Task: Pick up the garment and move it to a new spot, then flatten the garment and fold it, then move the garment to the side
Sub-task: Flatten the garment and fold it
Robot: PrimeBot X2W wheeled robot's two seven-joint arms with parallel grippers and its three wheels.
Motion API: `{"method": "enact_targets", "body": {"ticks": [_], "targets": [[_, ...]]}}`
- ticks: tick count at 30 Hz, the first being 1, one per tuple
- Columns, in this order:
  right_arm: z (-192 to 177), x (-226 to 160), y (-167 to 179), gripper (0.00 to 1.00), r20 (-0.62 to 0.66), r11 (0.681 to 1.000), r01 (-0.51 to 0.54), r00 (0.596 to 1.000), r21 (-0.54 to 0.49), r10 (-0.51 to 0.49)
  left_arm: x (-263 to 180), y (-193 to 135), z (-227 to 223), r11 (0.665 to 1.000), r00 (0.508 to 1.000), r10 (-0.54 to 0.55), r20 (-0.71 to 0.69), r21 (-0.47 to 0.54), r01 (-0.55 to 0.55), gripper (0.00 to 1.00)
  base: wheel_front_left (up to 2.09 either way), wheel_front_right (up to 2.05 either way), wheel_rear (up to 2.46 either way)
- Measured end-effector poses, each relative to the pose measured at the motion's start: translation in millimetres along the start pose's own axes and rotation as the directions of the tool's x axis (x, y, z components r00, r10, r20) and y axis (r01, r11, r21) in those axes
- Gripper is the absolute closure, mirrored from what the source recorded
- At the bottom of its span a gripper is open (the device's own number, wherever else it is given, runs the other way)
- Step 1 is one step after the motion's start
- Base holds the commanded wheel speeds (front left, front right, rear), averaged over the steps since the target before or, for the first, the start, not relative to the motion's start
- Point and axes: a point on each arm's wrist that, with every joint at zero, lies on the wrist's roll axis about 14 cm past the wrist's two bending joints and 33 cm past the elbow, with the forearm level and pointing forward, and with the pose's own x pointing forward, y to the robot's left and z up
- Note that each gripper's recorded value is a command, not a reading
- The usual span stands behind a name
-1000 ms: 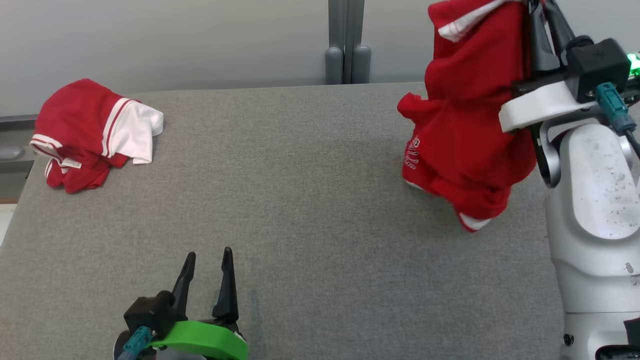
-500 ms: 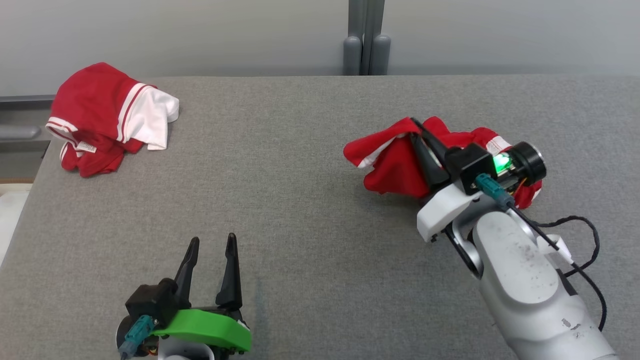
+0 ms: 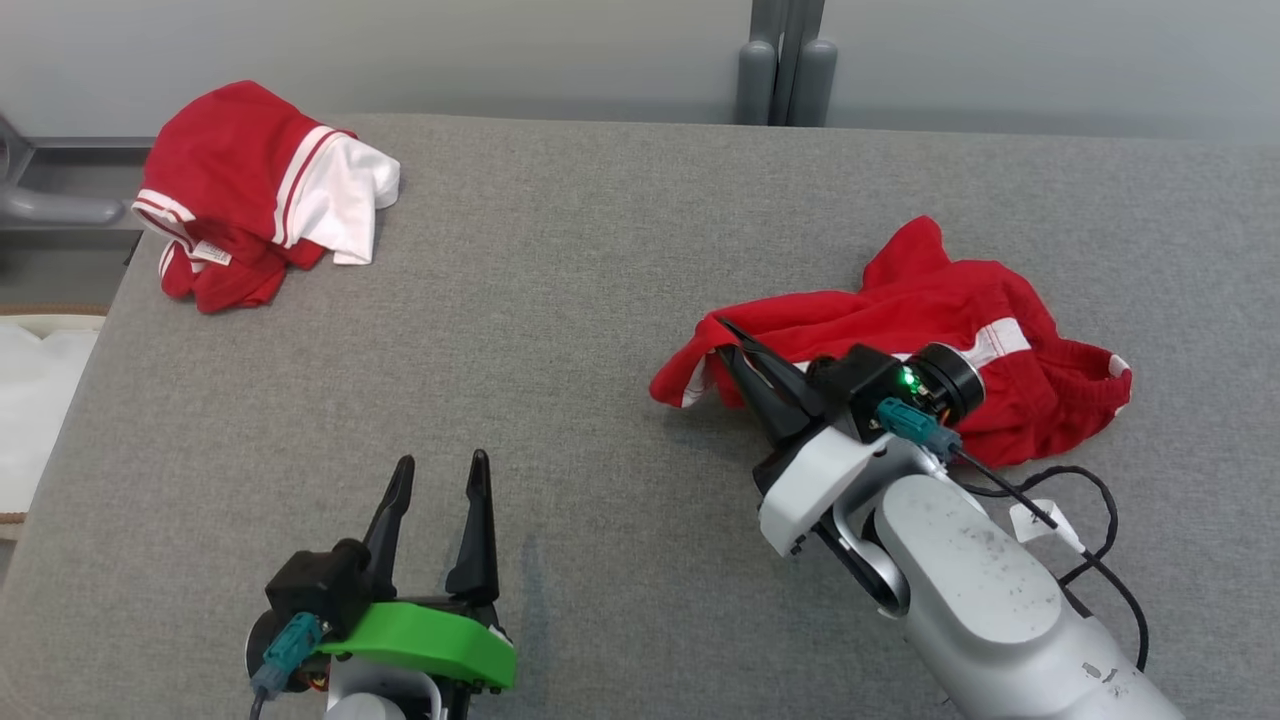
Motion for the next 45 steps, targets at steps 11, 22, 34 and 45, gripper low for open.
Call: {"method": "enact_targets", "body": {"ticks": [11,22,34,45], "targets": [[-51.7,-4.2,-25.8,0.00,-0.164,0.998,0.045,0.985,-0.048,-0.053,2.0,3.1,-7.0,1.000,1.000,0.012,-0.023,-0.005,-0.012,0.00,0.00,0.00,0.00],[-36.3,-9.5,-67.5,0.00,-0.123,0.981,0.146,0.979,-0.124,-0.161,13.7,-8.1,-10.5,1.000,0.999,-0.026,-0.032,-0.008,0.025,0.00,0.00,0.00,0.00],[-35.7,-68.1,-80.5,0.00,-0.117,0.950,0.257,0.953,-0.175,-0.279,22.0,-44.9,-10.9,0.990,0.989,-0.144,-0.033,-0.003,0.144,0.00,0.00,0.00,0.00],[-9.5,-129.5,-103.7,0.00,-0.033,0.885,0.438,0.893,-0.160,-0.448,13.8,-67.7,-12.3,0.977,0.976,-0.213,-0.036,0.000,0.213,0.00,0.00,0.00,0.00]]}}
